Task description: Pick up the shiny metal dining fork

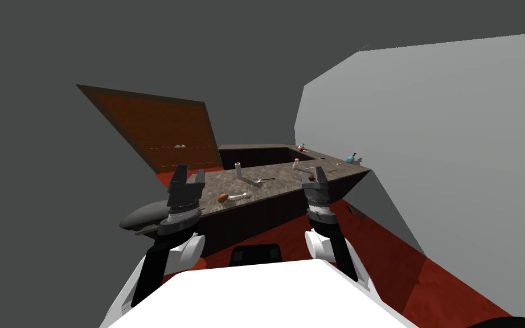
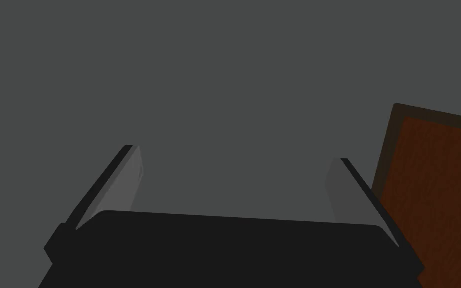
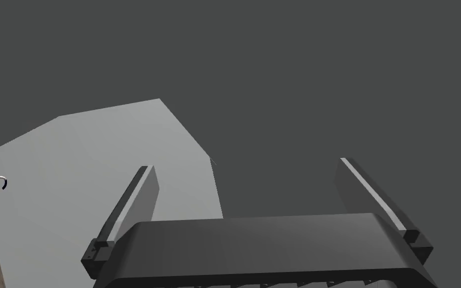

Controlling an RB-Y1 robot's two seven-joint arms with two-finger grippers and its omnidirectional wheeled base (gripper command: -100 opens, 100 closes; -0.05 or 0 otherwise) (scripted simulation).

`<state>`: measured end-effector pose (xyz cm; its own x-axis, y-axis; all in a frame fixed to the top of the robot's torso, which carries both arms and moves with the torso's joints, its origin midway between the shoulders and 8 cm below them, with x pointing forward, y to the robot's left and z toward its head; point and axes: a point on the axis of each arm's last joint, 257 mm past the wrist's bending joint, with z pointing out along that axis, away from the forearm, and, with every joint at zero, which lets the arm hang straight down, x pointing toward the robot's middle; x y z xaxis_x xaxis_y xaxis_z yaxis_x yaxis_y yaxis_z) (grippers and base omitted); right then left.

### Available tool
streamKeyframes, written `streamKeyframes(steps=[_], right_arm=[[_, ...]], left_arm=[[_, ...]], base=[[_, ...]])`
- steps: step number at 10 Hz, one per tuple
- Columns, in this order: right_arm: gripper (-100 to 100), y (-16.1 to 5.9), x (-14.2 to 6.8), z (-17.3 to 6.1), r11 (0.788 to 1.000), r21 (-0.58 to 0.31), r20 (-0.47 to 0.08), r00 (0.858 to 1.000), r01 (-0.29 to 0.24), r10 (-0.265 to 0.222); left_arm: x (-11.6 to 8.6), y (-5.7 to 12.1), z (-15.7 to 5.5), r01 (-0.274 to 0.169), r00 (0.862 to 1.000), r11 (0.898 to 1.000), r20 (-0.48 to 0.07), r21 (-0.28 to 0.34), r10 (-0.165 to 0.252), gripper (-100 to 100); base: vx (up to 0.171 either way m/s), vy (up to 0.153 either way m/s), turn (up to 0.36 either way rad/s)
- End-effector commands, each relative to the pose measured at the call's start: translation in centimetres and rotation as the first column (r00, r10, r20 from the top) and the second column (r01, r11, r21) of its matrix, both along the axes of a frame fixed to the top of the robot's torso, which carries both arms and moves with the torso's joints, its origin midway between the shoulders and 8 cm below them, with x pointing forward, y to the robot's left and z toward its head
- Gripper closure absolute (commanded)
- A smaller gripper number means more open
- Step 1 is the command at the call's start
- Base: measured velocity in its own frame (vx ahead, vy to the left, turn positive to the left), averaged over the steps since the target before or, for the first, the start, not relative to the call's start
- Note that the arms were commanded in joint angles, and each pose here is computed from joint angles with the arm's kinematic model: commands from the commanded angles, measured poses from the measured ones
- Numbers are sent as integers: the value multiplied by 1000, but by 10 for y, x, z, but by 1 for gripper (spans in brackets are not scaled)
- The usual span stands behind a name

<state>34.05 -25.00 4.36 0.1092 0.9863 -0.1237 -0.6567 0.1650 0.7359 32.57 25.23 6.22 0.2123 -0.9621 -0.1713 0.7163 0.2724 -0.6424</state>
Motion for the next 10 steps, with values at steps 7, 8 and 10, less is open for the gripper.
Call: streamKeyframes(steps=[7,8,10], right_arm=[[0,0,0,0,1000,0,0,1000,0,0],[0,0,0,0,1000,0,0,1000,0,0],[0,0,0,0,1000,0,0,1000,0,0]], left_arm=[[36,8,-38,31,981,998,-191,53,-20,-100],[43,11,-46,32,974,998,-228,58,-18,-100],[52,16,-57,31,961,998,-276,60,-13,-100]], base=[[-1,-71,-26],[-7,-88,-34],[-1,-83,-22]])
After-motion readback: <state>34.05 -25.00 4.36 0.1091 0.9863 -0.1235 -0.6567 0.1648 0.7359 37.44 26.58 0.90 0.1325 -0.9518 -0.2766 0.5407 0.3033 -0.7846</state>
